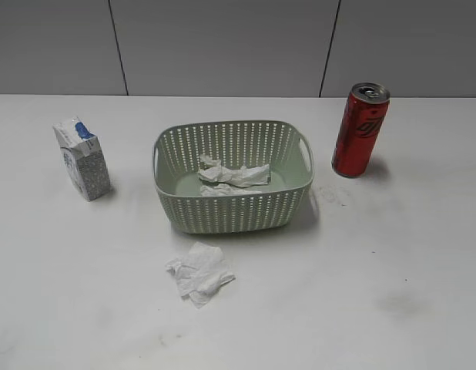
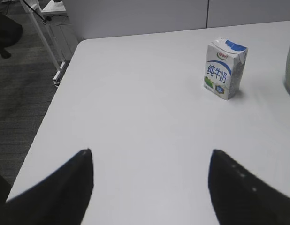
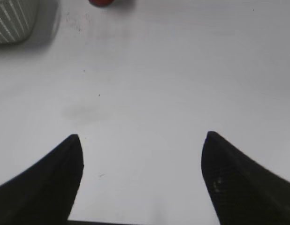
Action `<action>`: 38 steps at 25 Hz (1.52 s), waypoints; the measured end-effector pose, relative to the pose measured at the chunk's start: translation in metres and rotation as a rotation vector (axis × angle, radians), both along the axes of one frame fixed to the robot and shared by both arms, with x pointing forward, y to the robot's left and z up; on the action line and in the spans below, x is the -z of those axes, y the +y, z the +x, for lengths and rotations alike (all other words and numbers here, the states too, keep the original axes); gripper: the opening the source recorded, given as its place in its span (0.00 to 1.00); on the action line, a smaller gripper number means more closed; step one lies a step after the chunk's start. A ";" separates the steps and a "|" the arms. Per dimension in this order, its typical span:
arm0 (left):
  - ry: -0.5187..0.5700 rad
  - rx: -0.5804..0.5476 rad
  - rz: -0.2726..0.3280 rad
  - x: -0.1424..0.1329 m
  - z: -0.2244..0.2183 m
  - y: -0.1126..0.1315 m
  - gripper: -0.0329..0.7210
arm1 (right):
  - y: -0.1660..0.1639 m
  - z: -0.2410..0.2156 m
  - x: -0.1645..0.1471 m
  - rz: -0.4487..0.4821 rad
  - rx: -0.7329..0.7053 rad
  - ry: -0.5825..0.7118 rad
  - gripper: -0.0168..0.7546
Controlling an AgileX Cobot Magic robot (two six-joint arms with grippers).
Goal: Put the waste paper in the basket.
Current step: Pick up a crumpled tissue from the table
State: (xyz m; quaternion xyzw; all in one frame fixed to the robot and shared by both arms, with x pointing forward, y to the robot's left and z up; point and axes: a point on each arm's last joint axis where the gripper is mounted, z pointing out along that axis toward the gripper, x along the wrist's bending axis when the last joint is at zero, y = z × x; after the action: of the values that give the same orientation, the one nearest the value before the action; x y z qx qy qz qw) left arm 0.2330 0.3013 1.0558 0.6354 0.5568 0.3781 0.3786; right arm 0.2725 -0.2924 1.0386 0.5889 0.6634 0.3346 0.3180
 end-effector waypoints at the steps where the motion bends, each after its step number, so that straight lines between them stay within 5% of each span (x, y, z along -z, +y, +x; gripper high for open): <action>1: 0.000 0.000 0.000 0.000 0.000 0.000 0.78 | 0.000 -0.004 -0.001 0.000 0.000 -0.030 0.79; 6: 0.000 0.000 0.000 0.000 0.000 0.000 0.78 | 0.000 -0.025 -0.002 0.001 -0.001 -0.174 0.79; 14: 0.104 0.094 -0.043 -0.001 0.016 -0.011 0.78 | 0.001 -0.027 -0.002 0.009 -0.075 -0.184 0.79; 23: 0.268 0.237 -0.045 -0.026 0.099 -0.028 0.78 | 0.001 -0.028 -0.002 0.014 -0.111 -0.184 0.79; 26: 0.341 0.316 0.001 -0.028 0.134 -0.040 0.78 | 0.001 -0.028 -0.002 0.014 -0.111 -0.184 0.79; 34: 0.556 0.564 0.219 0.008 0.205 -0.125 0.72 | 0.001 -0.028 -0.002 0.014 -0.111 -0.184 0.79; 38: 0.608 0.612 0.213 0.039 0.214 -0.185 0.70 | 0.001 -0.028 -0.002 0.014 -0.111 -0.184 0.79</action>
State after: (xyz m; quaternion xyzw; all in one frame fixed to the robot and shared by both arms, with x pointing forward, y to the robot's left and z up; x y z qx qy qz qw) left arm 0.4471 0.1164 1.0171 0.8887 0.3870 0.0997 0.2247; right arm 0.2450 -0.2916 1.0407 0.5201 0.6608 0.4089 0.3544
